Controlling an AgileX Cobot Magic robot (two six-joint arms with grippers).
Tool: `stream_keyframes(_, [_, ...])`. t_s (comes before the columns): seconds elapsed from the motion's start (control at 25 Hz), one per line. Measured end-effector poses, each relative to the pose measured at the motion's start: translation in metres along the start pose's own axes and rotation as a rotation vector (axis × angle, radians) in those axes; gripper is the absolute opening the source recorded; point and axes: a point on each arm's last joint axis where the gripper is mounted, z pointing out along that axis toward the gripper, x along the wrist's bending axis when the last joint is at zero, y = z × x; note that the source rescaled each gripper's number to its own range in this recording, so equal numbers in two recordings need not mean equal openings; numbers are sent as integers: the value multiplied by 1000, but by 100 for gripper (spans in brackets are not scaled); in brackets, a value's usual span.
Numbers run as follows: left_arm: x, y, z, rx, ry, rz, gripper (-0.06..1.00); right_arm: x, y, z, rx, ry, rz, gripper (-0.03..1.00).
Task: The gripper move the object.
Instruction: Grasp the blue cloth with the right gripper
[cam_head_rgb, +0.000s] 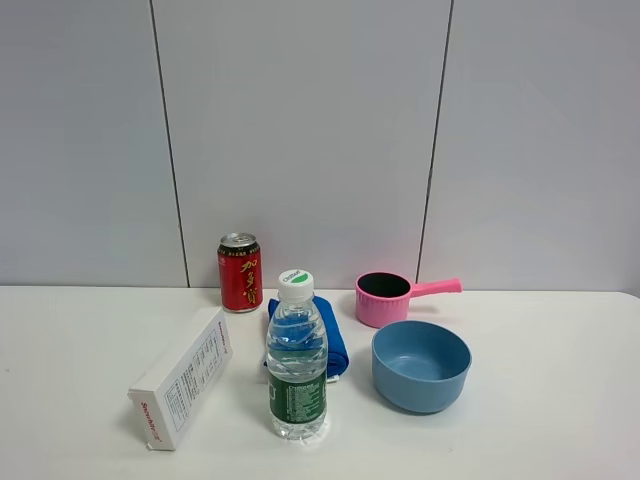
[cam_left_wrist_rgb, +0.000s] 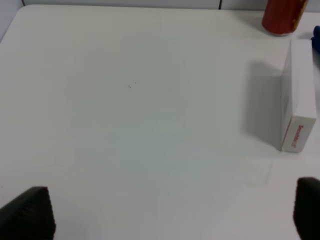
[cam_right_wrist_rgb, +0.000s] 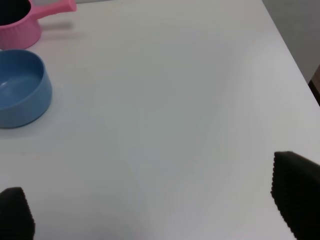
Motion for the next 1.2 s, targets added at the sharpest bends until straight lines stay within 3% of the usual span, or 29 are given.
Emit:
stream_keyframes(0.76, [0,0,0,0,0,0,100,1,0,0,0,6,-10,98])
stream_keyframes(0.96, [0,0,0,0,0,0,100,9,9,4,25,101,-7,98])
stream_keyframes(1.2, [0,0,0,0,0,0,100,20,65,24,62,236,1,98])
